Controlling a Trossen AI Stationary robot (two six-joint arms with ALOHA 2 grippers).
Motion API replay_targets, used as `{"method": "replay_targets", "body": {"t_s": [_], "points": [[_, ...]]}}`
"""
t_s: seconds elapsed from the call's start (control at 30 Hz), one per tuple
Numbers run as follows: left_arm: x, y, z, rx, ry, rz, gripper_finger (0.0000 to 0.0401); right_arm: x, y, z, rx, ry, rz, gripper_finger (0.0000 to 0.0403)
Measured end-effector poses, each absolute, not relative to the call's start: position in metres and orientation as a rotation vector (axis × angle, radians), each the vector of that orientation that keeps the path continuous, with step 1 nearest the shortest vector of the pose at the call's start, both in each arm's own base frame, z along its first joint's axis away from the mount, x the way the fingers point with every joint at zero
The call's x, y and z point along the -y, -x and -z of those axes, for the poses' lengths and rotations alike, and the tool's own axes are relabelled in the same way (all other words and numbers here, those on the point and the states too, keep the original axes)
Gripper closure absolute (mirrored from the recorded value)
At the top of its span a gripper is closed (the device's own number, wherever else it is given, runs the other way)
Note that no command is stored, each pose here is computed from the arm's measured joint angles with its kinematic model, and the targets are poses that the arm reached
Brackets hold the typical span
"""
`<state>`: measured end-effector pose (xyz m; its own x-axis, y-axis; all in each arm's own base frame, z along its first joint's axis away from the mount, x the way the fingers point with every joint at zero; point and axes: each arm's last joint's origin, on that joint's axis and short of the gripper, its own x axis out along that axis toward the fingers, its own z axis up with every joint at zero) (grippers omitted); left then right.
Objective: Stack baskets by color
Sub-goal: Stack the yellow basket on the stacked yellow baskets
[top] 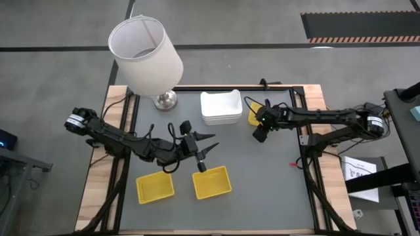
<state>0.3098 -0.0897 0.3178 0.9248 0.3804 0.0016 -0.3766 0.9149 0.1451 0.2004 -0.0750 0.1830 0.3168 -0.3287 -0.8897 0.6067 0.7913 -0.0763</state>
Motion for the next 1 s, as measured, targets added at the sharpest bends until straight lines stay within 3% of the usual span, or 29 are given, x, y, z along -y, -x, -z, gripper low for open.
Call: {"method": "replay_targets", "body": {"t_s": [0.53, 1.0], "points": [[0.090, -0.310, -0.317, -0.028, -0.137, -0.389, 0.0272, 0.077, -0.207, -0.162, -1.214, -0.224, 0.578, 0.0294], [0.090, -0.310, -0.317, -0.028, -0.136, -0.388, 0.0272, 0.078, -0.210, -0.158, -1.257, -0.174, 0.534, 0.0391]]}}
